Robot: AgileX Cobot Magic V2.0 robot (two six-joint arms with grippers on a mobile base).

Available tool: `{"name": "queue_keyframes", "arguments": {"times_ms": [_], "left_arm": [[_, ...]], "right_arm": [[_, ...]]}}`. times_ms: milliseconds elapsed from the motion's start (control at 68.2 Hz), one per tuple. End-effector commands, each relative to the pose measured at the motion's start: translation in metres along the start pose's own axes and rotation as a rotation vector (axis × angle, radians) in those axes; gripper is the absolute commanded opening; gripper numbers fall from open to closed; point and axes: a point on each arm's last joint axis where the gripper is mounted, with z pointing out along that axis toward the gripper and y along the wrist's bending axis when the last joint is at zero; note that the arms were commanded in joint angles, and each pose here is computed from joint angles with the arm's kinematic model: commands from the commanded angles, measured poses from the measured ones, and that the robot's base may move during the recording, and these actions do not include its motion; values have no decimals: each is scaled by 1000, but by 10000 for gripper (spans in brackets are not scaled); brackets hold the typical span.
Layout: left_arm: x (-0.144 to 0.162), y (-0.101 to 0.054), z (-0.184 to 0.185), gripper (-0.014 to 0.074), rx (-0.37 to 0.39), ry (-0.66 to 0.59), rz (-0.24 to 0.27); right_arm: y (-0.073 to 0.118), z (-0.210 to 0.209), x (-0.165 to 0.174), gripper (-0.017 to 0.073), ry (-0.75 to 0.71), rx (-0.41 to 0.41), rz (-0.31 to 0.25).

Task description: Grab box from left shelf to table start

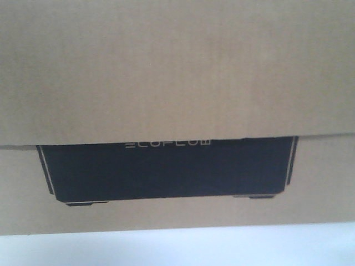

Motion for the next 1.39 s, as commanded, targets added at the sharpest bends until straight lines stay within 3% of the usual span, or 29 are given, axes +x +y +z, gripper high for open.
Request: {"name": "queue_keyframes", "arguments": {"times_ms": [0,73,132,191,440,630,762,865,953,1114,1217,1320,1378], "left_arm": [[-12,0,0,145,16,-116,-22],[-12,0,0,378,20,-114,-25],[-12,-1,0,517,20,-116,-25],[-13,-1,-1,584,22,-125,-25],[-25,-3,-19,572,27,-151,-26],[-39,-6,-66,572,44,-241,12],[-32,-4,-104,566,62,-337,19],[-17,-1,-134,515,75,-409,19],[1,3,-155,434,78,-470,59],[50,15,-185,227,73,-612,98],[91,25,-192,43,70,-743,109],[120,33,-187,-90,44,-819,131],[136,37,-182,-98,33,-842,140]], "right_arm": [[0,-17,-5,626,-84,10,-22],[1,-20,-5,625,-94,10,-23],[1,-23,-4,625,-110,10,-24],[1,-25,-4,625,-122,12,-25],[3,-41,-5,625,-207,13,-30],[6,-77,-3,625,-344,11,-41],[9,-107,8,624,-444,9,-50],[12,-130,20,599,-515,7,-57],[13,-144,31,512,-573,6,-61],[12,-151,56,244,-642,10,-63],[10,-140,84,72,-687,13,-59],[7,-129,108,53,-737,18,-56],[5,-119,123,53,-760,23,-54]]}}
